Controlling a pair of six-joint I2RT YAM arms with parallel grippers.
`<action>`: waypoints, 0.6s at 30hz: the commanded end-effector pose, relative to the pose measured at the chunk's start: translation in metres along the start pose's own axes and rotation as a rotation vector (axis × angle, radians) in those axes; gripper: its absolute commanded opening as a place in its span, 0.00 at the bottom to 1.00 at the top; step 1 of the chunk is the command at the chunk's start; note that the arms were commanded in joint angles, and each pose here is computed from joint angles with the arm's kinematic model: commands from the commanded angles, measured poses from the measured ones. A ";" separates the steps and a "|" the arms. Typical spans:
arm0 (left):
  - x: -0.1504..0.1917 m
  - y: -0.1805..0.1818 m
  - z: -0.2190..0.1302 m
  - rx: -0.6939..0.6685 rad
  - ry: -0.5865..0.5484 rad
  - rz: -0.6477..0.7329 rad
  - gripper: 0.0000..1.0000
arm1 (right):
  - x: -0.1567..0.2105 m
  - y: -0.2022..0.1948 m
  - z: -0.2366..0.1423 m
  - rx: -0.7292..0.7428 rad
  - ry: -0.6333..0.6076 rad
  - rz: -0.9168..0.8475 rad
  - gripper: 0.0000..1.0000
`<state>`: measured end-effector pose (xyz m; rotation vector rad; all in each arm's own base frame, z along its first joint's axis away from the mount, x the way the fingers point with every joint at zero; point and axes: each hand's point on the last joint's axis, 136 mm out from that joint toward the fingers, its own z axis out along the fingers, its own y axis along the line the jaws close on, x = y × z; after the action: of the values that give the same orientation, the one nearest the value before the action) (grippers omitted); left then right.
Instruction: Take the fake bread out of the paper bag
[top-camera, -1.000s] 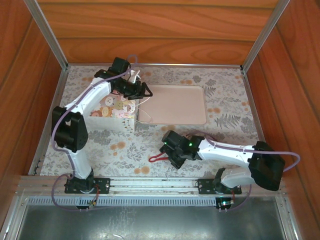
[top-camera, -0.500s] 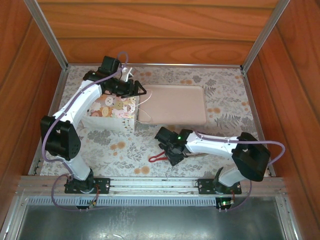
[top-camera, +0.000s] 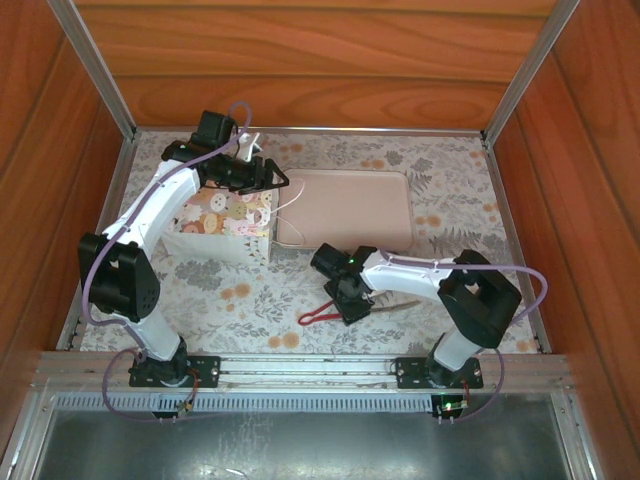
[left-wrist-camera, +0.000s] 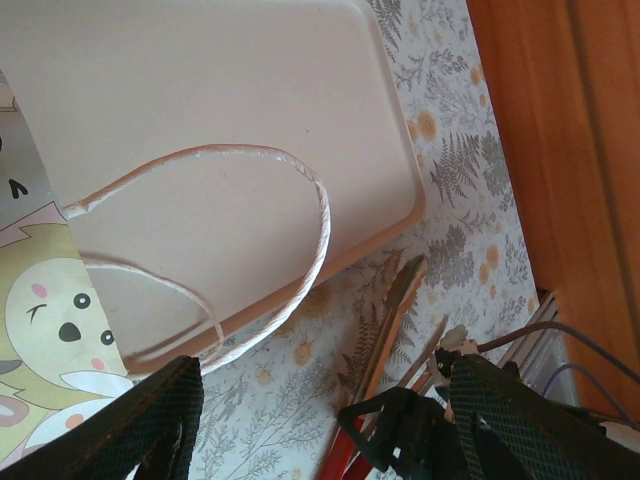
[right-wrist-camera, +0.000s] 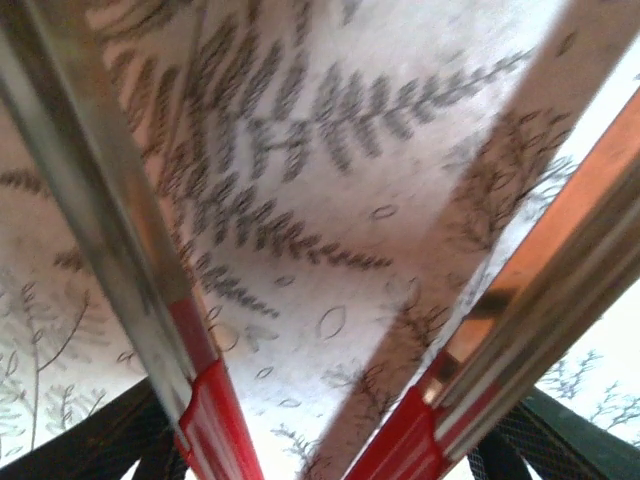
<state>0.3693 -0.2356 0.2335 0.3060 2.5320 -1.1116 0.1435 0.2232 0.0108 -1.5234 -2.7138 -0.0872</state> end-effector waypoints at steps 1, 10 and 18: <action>0.003 0.001 -0.006 0.001 -0.002 0.007 0.69 | -0.031 -0.039 -0.002 0.082 -0.078 0.088 0.70; 0.002 0.002 -0.003 0.004 0.006 -0.001 0.69 | -0.098 -0.063 -0.009 0.031 -0.124 0.071 0.62; 0.003 0.003 -0.004 0.001 0.004 -0.009 0.69 | -0.164 -0.053 -0.026 -0.052 -0.179 -0.007 0.62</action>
<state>0.3698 -0.2336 0.2318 0.2972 2.5367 -1.1100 0.1764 0.0769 0.0253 -1.7637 -2.7389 -0.1091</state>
